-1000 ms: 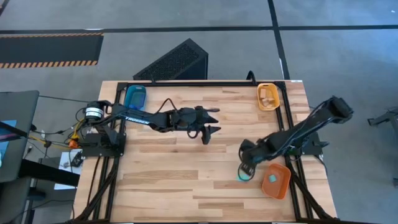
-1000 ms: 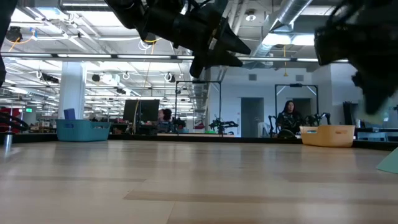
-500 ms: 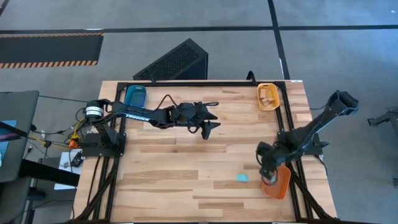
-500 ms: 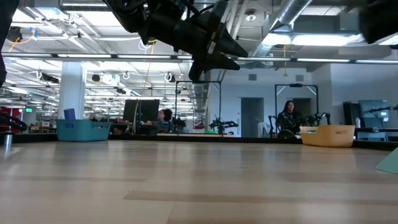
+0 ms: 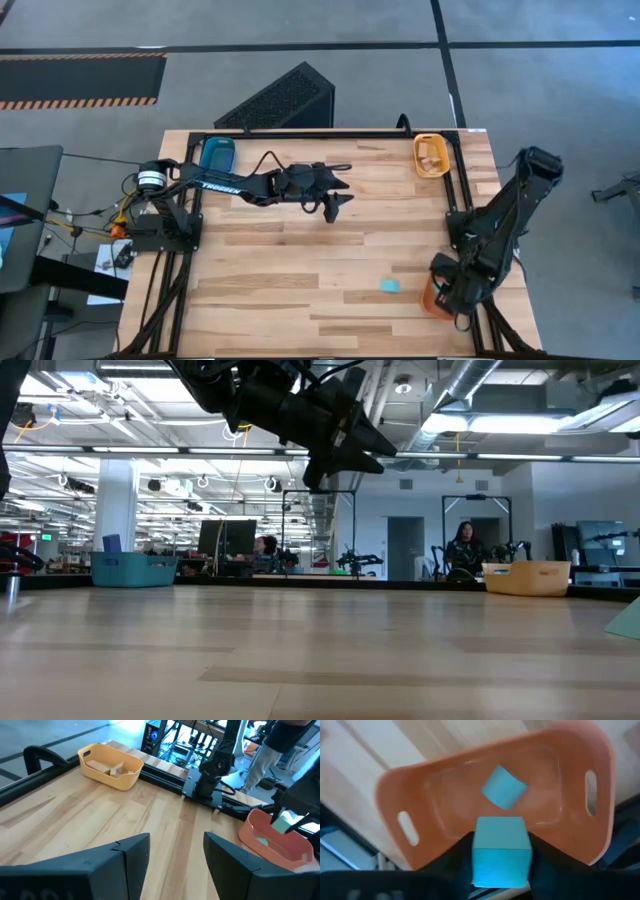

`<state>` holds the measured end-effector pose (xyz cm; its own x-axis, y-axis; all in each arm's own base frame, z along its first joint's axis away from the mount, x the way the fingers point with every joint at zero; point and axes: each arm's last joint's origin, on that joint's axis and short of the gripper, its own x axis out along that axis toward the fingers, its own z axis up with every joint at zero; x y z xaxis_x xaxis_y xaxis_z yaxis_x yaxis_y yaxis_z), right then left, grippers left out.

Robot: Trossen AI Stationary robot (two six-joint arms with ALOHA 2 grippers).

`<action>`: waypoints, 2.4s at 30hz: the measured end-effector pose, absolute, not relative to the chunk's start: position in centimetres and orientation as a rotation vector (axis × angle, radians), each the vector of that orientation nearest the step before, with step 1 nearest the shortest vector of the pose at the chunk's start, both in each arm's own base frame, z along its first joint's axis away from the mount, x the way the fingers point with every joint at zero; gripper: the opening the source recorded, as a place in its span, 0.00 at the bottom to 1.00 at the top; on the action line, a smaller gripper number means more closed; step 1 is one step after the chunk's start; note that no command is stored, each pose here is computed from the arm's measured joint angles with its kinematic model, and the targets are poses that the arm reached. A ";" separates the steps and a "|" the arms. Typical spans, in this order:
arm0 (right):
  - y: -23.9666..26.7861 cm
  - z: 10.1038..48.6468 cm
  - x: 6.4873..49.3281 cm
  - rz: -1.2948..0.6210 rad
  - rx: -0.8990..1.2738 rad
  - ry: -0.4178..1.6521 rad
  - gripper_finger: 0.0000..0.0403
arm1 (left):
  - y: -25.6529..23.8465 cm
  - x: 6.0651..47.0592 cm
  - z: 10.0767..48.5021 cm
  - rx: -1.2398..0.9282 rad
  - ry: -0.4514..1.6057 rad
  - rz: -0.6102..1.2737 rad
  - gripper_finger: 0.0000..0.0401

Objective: Sort & place blocks by color
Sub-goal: Put the top light blue block into the orange bin, then put the light blue block into the orange bin

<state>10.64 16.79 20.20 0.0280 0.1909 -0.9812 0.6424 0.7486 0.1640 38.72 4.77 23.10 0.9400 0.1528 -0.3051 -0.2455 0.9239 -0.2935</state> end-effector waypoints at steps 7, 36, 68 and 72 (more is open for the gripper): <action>17.6 19.5 10.9 -0.431 0.721 1.526 0.75 | 4.8 38.7 23.1 -0.327 0.282 0.208 0.43; 17.8 14.4 21.8 -0.083 0.132 1.217 0.73 | 4.7 38.6 22.7 -0.114 0.349 0.164 0.43; 13.0 22.8 16.6 -0.144 0.375 1.260 0.29 | 6.4 38.3 22.7 -0.112 0.343 0.211 0.43; 13.8 23.7 13.4 -0.132 0.444 1.356 0.29 | 6.4 38.4 22.9 -0.170 0.312 0.218 0.43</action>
<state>13.45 13.79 23.69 0.2200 0.1616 -0.9620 0.3442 0.9099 0.2316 38.43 6.42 22.94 0.9286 0.1857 -0.3214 -0.2379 0.9623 -0.1314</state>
